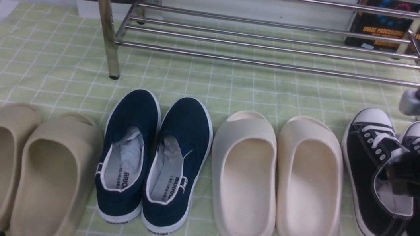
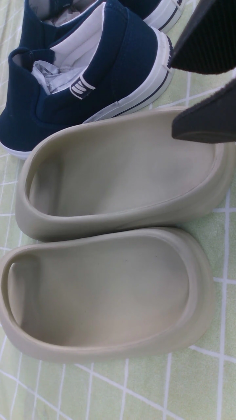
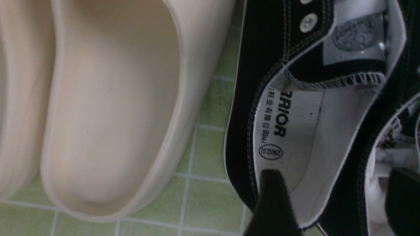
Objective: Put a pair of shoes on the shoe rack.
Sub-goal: Use the right arm to grab the shoe closest to it, then use the right arm to put a shoe into the shoe rack
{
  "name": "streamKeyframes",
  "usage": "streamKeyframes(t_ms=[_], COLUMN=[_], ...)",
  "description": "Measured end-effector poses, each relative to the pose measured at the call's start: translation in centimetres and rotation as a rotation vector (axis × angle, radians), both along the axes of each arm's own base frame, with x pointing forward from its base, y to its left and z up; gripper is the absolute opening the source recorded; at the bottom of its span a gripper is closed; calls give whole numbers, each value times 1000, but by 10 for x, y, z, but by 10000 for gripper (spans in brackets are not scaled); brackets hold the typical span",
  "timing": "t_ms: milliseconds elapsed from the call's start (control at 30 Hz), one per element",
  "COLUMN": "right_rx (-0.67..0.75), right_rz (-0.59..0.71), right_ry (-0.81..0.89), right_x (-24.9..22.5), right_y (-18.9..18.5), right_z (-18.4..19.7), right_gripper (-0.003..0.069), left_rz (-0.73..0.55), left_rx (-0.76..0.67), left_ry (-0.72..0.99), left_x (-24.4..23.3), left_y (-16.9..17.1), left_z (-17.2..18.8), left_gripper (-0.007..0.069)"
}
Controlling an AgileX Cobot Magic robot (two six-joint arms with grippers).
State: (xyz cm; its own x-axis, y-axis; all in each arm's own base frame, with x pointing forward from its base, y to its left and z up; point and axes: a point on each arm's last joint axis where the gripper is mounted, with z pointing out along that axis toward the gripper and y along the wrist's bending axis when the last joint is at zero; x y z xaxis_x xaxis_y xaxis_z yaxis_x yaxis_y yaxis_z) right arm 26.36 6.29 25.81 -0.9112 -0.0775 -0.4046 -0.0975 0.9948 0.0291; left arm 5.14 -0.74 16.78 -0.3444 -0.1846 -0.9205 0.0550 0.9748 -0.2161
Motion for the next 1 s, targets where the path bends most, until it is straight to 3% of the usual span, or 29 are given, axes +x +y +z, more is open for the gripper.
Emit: streamKeyframes(t_ms=[67, 133, 233, 333, 400, 500, 567, 733, 867, 1000], right_rx=[9, 32, 66, 74, 65, 50, 50, 32, 19, -1], right_rz=[-12, -24, -37, -41, -39, -32, -27, -14, 43, 114], right_ry=[39, 60, 72, 72, 79, 87, 87, 102, 96, 31], right_x=[7, 11, 20, 29, 34, 37, 39, 39, 40, 50], right_y=[3, 6, 11, 14, 15, 15, 17, 16, 17, 19], right_z=[-12, -21, -34, -47, -56, -63, -60, -37, 12, 35], right_gripper=[593, 607, 570, 456, 345, 117, 22, 11, 15, 15], left_rz=[0, 0, 0, 0, 0, 0, 0, 0, 0, 0], left_rx=[0, 0, 0, 0, 0, 0, 0, 0, 0, 0], left_ry=[0, 0, 0, 0, 0, 0, 0, 0, 0, 0], left_x=[0, 0, 0, 0, 0, 0, 0, 0, 0, 0], left_y=[0, 0, 0, 0, 0, 0, 0, 0, 0, 0], left_z=[0, 0, 0, 0, 0, 0, 0, 0, 0, 0], left_gripper=[239, 239, 239, 239, 239, 239, 239, 239, 239, 239])
